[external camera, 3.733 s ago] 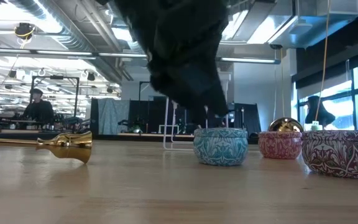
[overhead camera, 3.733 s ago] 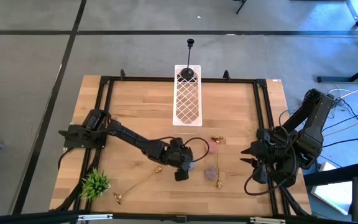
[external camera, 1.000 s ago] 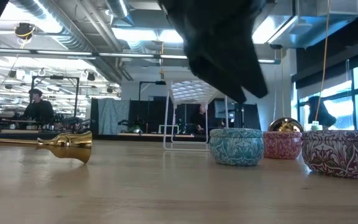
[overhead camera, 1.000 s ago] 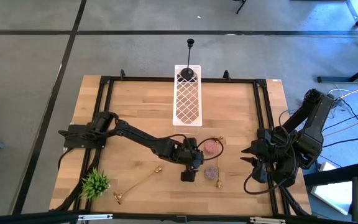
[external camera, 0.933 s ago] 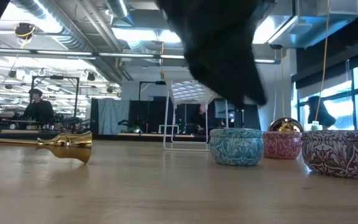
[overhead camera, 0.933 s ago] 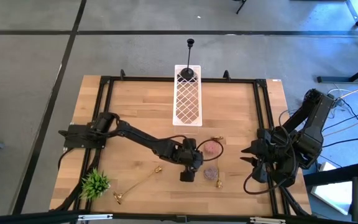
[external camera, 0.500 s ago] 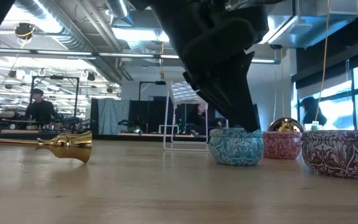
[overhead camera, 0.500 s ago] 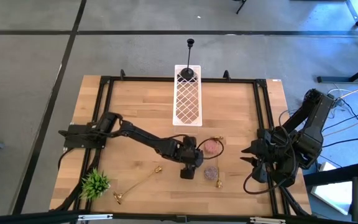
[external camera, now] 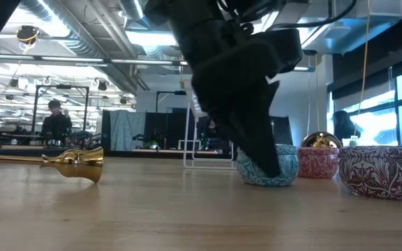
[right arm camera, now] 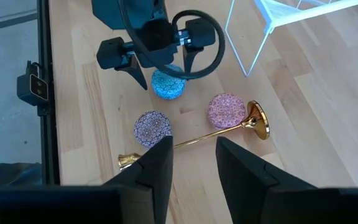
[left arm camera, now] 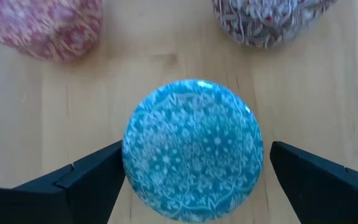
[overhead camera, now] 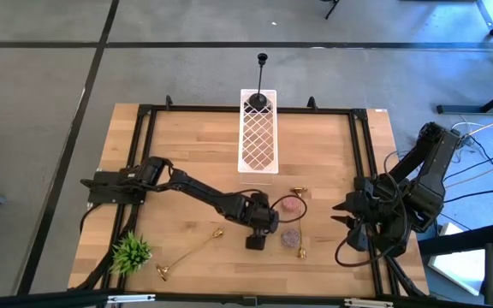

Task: Pick & Place candle stick holders
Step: Put the blue scented candle on the shelf

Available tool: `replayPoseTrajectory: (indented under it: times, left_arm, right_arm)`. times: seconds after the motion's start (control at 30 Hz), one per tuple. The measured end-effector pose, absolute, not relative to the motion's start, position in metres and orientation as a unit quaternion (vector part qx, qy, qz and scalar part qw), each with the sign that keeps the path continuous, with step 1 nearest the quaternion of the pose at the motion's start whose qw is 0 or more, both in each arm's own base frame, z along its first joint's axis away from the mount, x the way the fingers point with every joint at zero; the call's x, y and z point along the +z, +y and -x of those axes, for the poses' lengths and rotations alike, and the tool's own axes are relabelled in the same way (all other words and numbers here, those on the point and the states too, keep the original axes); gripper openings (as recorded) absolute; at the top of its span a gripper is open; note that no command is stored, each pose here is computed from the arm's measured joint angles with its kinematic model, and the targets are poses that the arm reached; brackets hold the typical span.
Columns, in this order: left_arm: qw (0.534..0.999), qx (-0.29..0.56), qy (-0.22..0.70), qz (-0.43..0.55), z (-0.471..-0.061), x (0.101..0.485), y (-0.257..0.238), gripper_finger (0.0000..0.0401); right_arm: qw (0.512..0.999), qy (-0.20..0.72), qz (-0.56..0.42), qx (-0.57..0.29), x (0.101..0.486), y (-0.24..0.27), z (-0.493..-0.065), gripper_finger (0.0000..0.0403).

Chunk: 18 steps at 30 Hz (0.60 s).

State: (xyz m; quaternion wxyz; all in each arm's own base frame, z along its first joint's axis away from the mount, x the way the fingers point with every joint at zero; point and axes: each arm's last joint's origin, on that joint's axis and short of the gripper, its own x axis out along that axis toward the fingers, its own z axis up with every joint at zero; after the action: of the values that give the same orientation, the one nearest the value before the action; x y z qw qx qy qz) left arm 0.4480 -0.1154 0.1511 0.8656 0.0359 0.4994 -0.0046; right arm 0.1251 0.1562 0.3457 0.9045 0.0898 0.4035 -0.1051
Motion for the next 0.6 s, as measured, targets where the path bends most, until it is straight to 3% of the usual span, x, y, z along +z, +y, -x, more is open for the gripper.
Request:
replayPoseTrajectory:
  times: [0.6]
  left_arm:
    - [0.873, 0.005, 0.488, -0.015, -0.4507, 0.1524, -0.1141, 0.0371]
  right_arm:
    - [0.904, 0.405, -0.088, -0.106, 0.3455, 0.1558, -0.1249, 0.0124]
